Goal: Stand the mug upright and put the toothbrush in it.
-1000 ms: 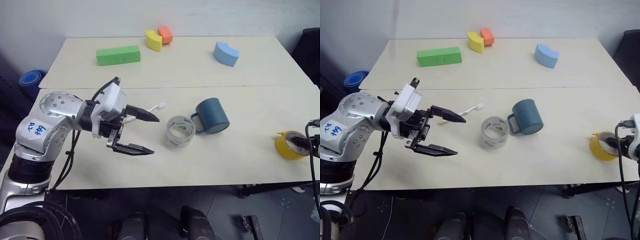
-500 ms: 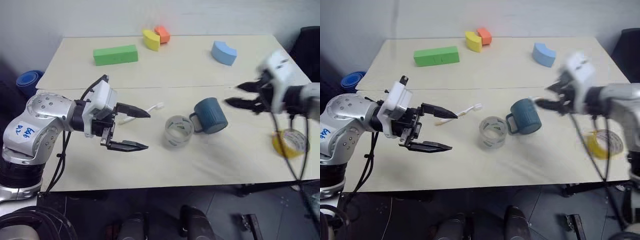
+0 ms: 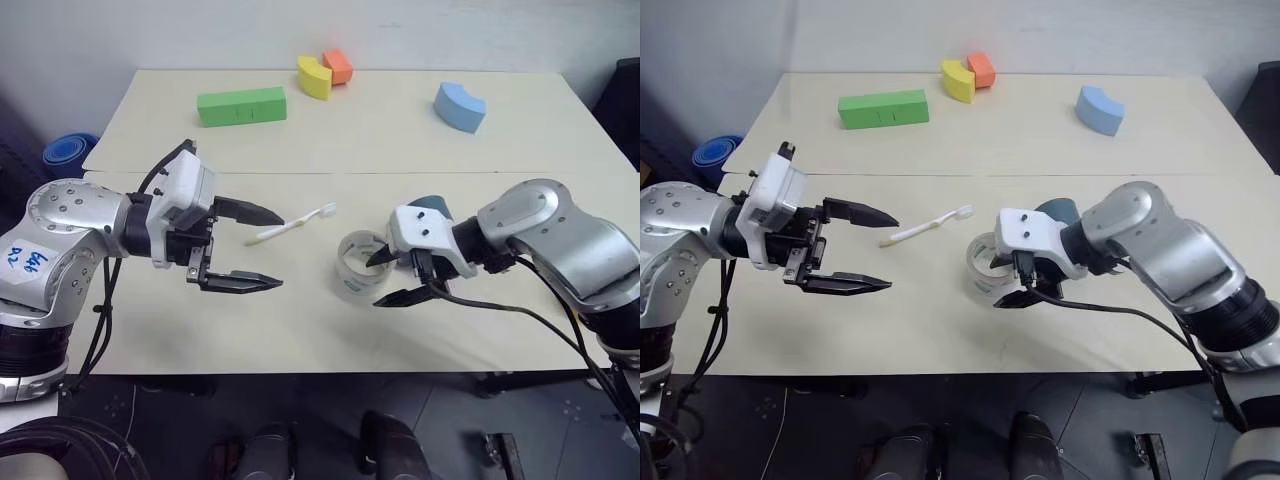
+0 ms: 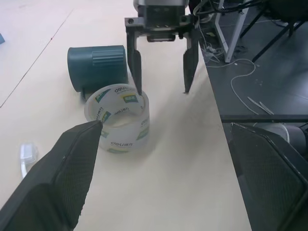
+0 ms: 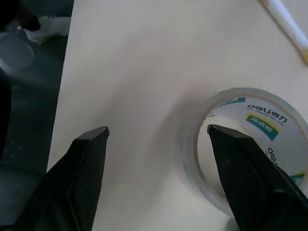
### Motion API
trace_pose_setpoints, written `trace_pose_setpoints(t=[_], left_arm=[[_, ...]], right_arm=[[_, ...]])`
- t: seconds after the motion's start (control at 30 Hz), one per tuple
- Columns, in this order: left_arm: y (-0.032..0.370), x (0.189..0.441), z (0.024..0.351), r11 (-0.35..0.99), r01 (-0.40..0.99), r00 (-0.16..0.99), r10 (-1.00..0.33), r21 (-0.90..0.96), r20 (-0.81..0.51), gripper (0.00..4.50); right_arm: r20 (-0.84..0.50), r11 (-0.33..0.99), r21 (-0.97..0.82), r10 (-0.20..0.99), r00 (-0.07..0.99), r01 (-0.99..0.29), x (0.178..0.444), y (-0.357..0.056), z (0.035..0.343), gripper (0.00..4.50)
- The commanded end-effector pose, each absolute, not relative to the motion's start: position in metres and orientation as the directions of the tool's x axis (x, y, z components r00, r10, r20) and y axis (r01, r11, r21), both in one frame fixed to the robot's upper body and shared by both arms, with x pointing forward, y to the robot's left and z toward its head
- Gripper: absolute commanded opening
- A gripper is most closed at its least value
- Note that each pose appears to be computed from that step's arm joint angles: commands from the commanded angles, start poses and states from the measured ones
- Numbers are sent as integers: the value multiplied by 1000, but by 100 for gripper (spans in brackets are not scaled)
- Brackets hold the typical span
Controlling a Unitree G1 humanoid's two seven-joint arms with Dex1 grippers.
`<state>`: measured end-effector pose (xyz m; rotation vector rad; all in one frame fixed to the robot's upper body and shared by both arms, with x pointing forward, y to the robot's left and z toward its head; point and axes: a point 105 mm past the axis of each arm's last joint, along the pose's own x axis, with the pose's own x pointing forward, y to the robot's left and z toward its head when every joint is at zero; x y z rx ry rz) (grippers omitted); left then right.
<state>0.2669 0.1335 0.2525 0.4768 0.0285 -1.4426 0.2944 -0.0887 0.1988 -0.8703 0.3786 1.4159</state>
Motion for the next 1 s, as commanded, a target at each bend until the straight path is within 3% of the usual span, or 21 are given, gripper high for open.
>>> trace_pose_setpoints(t=[0.03,0.27,0.3,0.37,0.6,0.63,0.8,0.9,1.0], left_arm=[[134,260,263,58,931,170,-942,360,-289,450],[135,259,263,66,930,177,-942,361,-284,450],[135,260,264,66,930,178,-942,363,-284,450],[134,261,264,66,929,178,-942,365,-283,450],[133,263,267,57,927,170,-945,370,-281,450],[133,264,267,54,927,167,-946,370,-279,450],[129,266,267,38,930,147,-951,366,-274,450],[127,268,267,24,931,131,-953,364,-272,450],[124,270,266,7,931,114,-955,366,-272,450]], right_arm=[[-726,-126,-359,661,192,-925,303,-83,194,340],[-754,-149,-343,633,177,-927,315,-77,173,340],[-756,-149,-339,631,175,-929,317,-76,169,323],[-760,-153,-327,629,163,-932,319,-75,164,284],[-767,-165,-310,626,144,-936,316,-78,156,48],[-763,-165,-312,631,144,-936,314,-79,158,32],[-680,-175,-222,733,24,-959,266,-93,194,30],[-665,-97,-193,745,57,-976,247,-119,210,30],[-693,36,-198,702,166,-979,238,-156,218,30]])
